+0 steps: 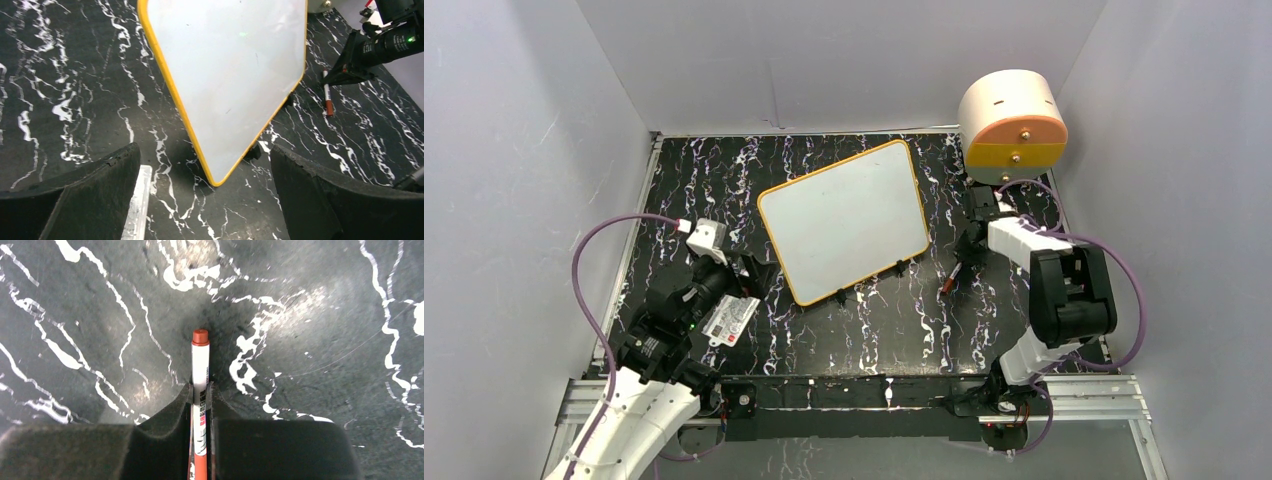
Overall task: Write a sentence on the whiteboard
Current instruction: Open the whiteboard marker at the center of the board.
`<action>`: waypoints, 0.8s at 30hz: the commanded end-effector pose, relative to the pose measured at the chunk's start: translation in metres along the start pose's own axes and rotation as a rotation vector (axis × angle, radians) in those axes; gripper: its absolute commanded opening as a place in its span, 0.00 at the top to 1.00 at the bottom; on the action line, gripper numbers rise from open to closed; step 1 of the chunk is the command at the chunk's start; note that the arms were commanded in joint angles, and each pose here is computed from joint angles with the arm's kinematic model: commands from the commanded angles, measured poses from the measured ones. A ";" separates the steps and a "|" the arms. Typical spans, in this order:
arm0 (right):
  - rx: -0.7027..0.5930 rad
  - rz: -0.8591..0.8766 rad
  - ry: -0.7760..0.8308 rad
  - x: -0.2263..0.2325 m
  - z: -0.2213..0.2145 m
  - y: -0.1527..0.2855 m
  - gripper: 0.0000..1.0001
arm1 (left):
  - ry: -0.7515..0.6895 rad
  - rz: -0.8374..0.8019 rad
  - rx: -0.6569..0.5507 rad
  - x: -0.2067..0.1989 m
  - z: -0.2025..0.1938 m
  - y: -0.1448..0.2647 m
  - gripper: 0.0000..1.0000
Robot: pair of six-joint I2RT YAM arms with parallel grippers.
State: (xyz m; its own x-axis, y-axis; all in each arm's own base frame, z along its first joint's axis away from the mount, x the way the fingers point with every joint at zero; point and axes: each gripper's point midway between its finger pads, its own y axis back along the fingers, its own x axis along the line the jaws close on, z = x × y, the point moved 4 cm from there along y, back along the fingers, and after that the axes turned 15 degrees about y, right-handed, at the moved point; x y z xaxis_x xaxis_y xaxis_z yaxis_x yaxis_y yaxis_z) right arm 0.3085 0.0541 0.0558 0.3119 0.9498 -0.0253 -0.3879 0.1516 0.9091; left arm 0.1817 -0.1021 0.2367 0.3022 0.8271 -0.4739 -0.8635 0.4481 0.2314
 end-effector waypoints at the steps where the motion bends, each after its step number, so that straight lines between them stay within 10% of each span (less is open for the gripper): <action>1: -0.044 0.157 -0.035 0.015 -0.006 0.015 0.97 | 0.057 -0.070 0.025 -0.018 0.008 -0.005 0.02; 24: -0.547 0.732 0.069 0.058 0.002 0.155 1.00 | 0.302 -0.194 0.395 -0.083 -0.021 -0.053 0.11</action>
State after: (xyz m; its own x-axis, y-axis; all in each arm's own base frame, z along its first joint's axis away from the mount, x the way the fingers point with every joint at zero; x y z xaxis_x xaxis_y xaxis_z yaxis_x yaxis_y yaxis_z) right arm 0.2653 0.1168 0.1646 -0.0875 0.9167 0.3900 -0.7829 -0.3053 0.5421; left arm 0.1942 -0.1767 0.2311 0.2265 0.6702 -0.7068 -0.6094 0.6636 0.4339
